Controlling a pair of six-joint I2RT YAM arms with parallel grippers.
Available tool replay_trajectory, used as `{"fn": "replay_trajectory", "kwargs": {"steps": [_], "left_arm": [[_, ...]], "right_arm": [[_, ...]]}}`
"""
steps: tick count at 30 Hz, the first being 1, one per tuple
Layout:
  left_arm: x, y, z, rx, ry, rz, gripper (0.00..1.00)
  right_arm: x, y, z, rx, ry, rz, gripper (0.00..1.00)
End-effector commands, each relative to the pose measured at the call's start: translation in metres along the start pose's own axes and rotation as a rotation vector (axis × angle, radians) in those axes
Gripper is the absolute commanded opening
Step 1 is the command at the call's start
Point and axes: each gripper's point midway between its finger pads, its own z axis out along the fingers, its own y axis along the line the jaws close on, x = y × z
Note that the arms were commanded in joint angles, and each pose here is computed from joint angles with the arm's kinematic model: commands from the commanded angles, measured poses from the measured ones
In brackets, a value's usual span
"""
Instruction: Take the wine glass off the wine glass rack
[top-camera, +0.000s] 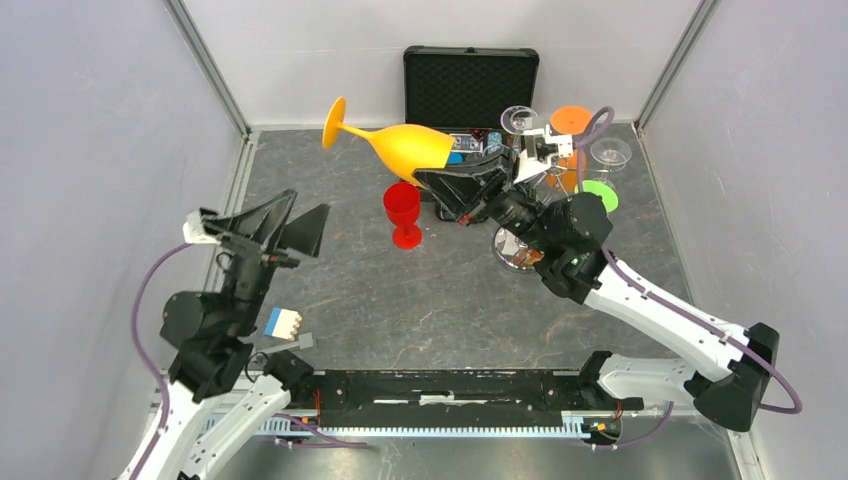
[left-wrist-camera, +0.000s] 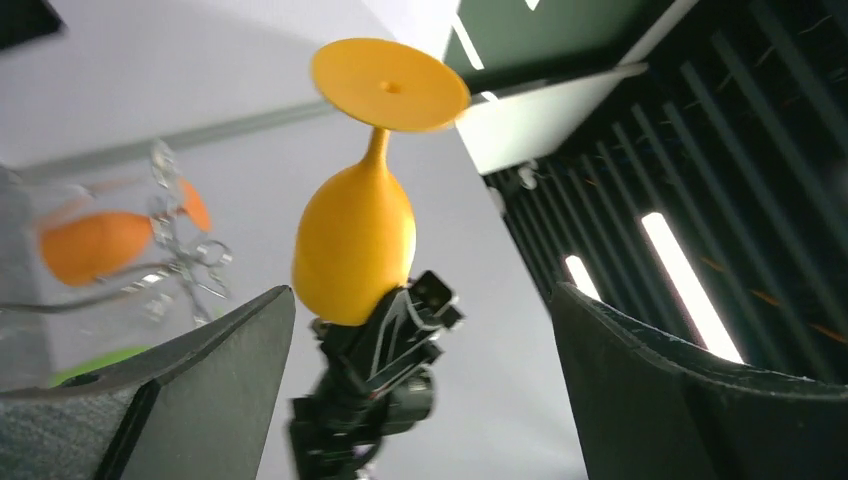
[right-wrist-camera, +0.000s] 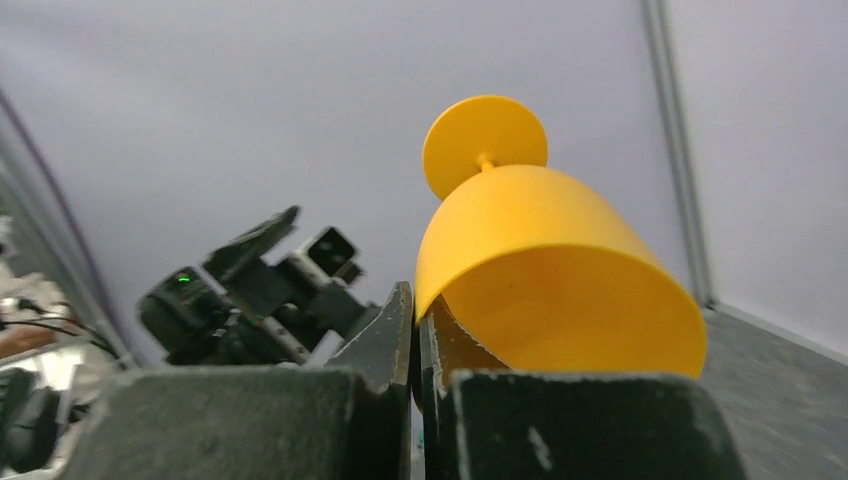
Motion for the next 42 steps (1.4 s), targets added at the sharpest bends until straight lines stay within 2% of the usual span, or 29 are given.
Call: {"fn": "replay_trajectory", "kwargs": {"steps": [1, 8, 12, 16, 19, 23, 27, 31, 35, 39, 42], "left_arm": [[-0.038, 0.043, -0.031, -0.164, -0.152, 0.369, 1.0], [-0.071, 0.071, -0.073, -0.417, -0.184, 0.744, 1.0], [-0.081, 0.069, -0.086, -0.468, -0.188, 0.845, 1.0], [-0.08, 0.073, -0.091, -0.488, -0.155, 0.893, 1.0], [-0.08, 0.08, -0.095, -0.533, -0.123, 0.926, 1.0], [-0.082, 0.089, -0.1, -0.581, -0.093, 0.968, 1.0], [-0.087, 0.09, -0.104, -0.615, -0.097, 0.996, 1.0], [-0.088, 0.089, -0.104, -0.615, -0.104, 0.999, 1.0], [-0.091, 0.086, -0.101, -0.616, -0.116, 1.025, 1.0], [-0.113, 0.075, -0.105, -0.636, -0.247, 1.069, 1.0], [-0.129, 0.062, -0.113, -0.639, -0.337, 1.12, 1.0]], "right_arm": [[0.014, -0.037, 0.0, 0.182, 0.191, -0.204, 0.0], [0.086, -0.074, -0.037, 0.25, 0.645, -0.39, 0.0], [0.123, -0.066, -0.062, 0.182, 0.863, -0.435, 0.0], [0.151, -0.041, -0.074, 0.068, 0.976, -0.414, 0.0], [0.163, -0.032, -0.079, 0.06, 1.03, -0.421, 0.0], [0.18, -0.047, -0.097, 0.149, 1.159, -0.502, 0.0], [0.175, -0.077, -0.124, 0.264, 1.305, -0.687, 0.0], [0.167, -0.097, -0.132, 0.364, 1.371, -0.778, 0.0], [0.179, -0.091, -0.107, 0.305, 1.338, -0.748, 0.0], [0.205, -0.073, -0.071, 0.178, 1.299, -0.643, 0.0], [0.224, -0.075, -0.051, 0.155, 1.28, -0.617, 0.0]]}}
